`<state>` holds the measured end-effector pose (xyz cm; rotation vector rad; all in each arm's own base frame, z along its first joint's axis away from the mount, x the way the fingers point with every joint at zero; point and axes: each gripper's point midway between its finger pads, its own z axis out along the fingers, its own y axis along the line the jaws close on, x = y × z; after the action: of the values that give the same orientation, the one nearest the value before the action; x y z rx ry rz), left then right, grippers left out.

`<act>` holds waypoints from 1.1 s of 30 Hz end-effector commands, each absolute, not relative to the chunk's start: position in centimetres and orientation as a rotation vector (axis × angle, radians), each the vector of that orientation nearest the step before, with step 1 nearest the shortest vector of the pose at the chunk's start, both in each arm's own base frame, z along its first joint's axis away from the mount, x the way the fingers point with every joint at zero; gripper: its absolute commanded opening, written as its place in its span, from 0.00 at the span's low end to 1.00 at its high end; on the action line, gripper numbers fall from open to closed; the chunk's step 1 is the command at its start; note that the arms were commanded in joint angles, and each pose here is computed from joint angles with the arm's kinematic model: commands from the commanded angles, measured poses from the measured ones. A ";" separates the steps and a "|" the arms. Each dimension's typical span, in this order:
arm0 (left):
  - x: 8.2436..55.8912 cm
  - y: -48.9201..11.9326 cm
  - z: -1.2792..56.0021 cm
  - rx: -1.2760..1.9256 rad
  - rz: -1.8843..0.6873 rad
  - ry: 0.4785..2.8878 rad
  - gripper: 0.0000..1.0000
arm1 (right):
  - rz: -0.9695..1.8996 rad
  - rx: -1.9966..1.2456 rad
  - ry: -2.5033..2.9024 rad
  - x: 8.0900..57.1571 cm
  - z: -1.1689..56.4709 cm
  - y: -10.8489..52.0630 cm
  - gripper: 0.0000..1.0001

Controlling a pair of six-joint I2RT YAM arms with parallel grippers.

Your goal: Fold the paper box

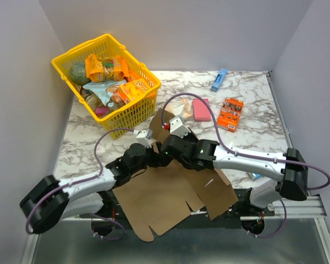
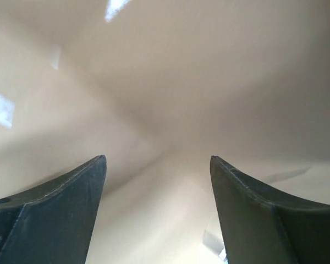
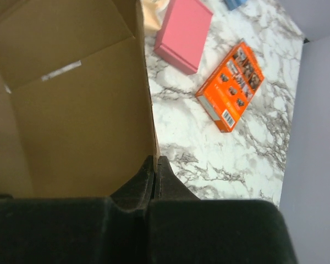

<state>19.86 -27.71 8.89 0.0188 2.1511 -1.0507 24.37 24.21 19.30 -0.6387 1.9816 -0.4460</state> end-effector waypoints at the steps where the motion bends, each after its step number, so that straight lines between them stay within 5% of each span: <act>1: 21.5 -23.0 9.9 0.018 -0.853 2.101 0.90 | -0.288 -0.727 2.036 22.3 18.2 24.7 0.01; 33: 26.8 -20.1 7.8 0.161 -0.721 2.081 0.94 | -0.137 -0.707 1.974 21.2 22.2 22.6 0.01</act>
<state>24.90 -20.12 6.41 0.1578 2.1520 -0.7408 21.45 22.55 21.59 -0.7148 1.9815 -0.1658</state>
